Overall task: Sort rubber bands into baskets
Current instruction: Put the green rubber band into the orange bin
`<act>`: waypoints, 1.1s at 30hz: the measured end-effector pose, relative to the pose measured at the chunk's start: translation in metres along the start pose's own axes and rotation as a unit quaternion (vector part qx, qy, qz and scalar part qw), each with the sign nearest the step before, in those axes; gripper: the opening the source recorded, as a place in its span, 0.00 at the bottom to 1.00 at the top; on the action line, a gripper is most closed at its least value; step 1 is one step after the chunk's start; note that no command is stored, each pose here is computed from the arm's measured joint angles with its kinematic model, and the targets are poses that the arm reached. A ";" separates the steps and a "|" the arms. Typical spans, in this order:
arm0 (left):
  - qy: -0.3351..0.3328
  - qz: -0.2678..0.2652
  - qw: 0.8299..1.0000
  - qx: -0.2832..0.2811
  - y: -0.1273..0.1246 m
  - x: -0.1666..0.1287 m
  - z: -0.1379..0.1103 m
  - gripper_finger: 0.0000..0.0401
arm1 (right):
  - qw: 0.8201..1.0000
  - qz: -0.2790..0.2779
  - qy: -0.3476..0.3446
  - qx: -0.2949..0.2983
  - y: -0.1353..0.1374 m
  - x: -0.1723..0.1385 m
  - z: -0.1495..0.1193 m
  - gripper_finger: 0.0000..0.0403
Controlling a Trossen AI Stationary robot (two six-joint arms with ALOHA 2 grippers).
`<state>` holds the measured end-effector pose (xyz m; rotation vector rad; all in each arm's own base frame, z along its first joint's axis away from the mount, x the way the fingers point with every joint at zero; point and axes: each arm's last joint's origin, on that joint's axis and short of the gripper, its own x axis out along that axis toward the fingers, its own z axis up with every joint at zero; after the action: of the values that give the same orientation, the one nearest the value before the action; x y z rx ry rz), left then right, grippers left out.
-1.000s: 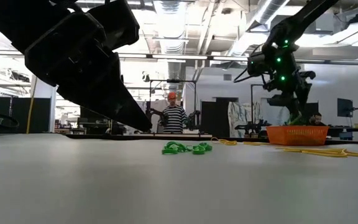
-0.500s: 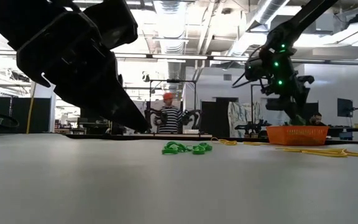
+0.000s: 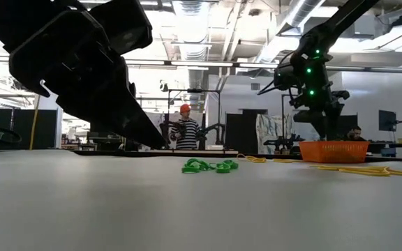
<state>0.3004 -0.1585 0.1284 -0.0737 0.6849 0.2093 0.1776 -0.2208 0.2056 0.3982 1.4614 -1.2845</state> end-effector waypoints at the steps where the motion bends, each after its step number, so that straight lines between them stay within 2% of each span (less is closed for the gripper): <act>1: 0.000 0.000 1.000 0.000 0.000 0.000 0.000 0.45 | 1.000 0.009 -0.003 -0.002 0.002 -0.001 0.000 0.62; 9: 0.004 0.010 1.000 0.013 0.002 0.001 -0.001 0.45 | 0.997 0.039 -0.052 -0.052 0.030 -0.018 -0.001 0.62; 13: 0.009 0.064 0.998 0.013 0.011 0.002 -0.003 0.45 | 0.993 0.013 -0.086 -0.074 0.042 -0.030 -0.005 0.62; 18: 0.015 0.098 0.995 0.011 0.024 0.008 -0.001 0.45 | 0.985 0.041 -0.136 -0.096 0.056 -0.058 -0.018 0.62; 28: 0.052 0.069 0.996 0.019 0.052 0.026 0.013 0.45 | 0.947 0.146 -0.228 -0.171 0.099 -0.124 -0.076 0.62; 33: 0.071 0.032 0.997 0.005 0.064 0.036 0.017 0.45 | 0.927 0.188 -0.257 -0.198 0.118 -0.148 -0.113 0.62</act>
<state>0.3243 -0.0880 0.1184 -0.0564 0.8297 0.2636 0.2681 -0.0258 0.2542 0.0516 1.0878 -0.6873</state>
